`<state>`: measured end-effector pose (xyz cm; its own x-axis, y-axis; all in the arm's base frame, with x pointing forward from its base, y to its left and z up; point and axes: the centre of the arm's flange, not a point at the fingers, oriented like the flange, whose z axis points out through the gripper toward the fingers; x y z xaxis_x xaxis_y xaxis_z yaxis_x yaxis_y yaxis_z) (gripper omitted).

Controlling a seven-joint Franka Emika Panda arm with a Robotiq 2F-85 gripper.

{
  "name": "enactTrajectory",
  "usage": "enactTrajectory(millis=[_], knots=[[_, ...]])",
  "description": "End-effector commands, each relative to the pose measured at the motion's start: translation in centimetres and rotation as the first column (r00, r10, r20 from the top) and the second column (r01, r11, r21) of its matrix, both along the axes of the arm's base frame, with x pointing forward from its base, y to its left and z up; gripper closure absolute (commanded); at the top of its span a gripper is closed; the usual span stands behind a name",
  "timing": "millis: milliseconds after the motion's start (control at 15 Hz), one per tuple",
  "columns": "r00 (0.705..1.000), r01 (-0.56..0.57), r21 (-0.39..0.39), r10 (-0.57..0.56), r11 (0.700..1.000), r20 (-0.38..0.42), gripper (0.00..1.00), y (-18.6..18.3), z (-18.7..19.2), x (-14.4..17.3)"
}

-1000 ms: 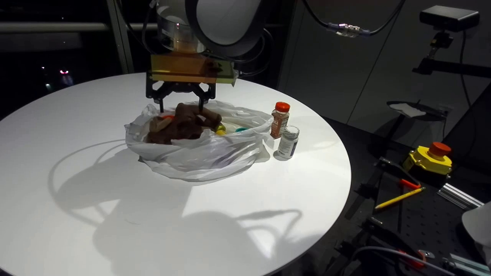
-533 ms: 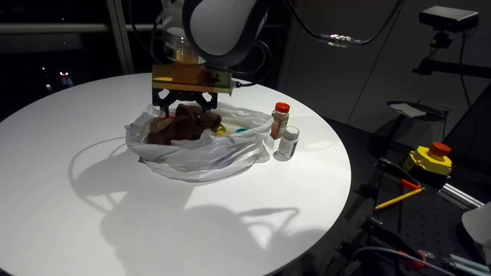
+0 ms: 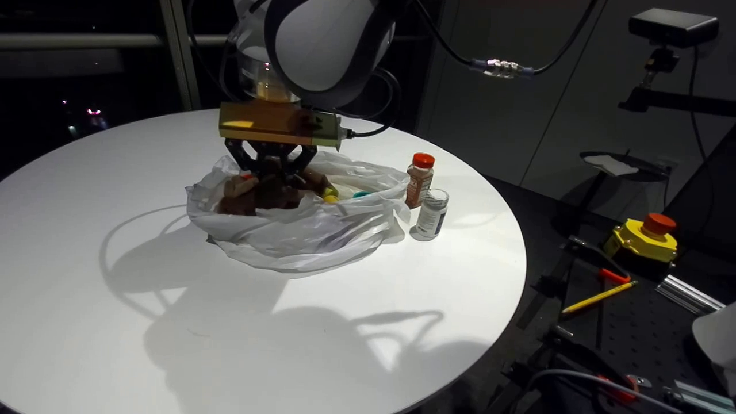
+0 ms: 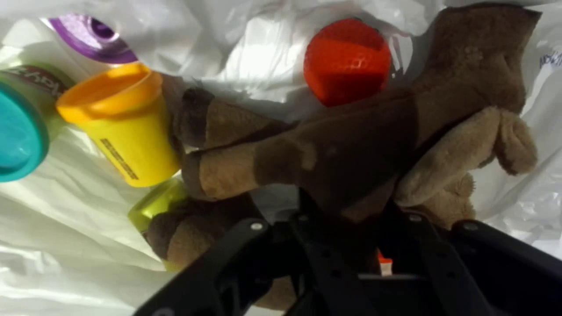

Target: Pick the object in the plastic bag and put them on the table

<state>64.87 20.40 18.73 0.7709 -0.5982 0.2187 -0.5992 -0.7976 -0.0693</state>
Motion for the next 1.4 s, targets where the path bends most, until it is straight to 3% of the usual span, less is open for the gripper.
enactTrajectory(millis=[0, 200, 667, 933, 1333], knots=[[0.999, -0.009, 0.029, 0.008, 1.0, 0.046, 0.98, 0.7, 1.9, -2.0], [0.995, -0.043, 0.035, 0.04, 0.998, 0.088, 0.97, 1.6, 4.9, -4.7], [0.979, -0.091, -0.059, 0.1, 0.994, 0.176, 0.99, 3.5, 13.9, -11.5], [0.983, -0.147, -0.044, 0.151, 0.988, 0.103, 0.99, 4.1, 14.4, -14.6], [0.988, -0.132, 0.054, 0.136, 0.99, -0.074, 0.99, 1.7, 8.4, -15.7]])
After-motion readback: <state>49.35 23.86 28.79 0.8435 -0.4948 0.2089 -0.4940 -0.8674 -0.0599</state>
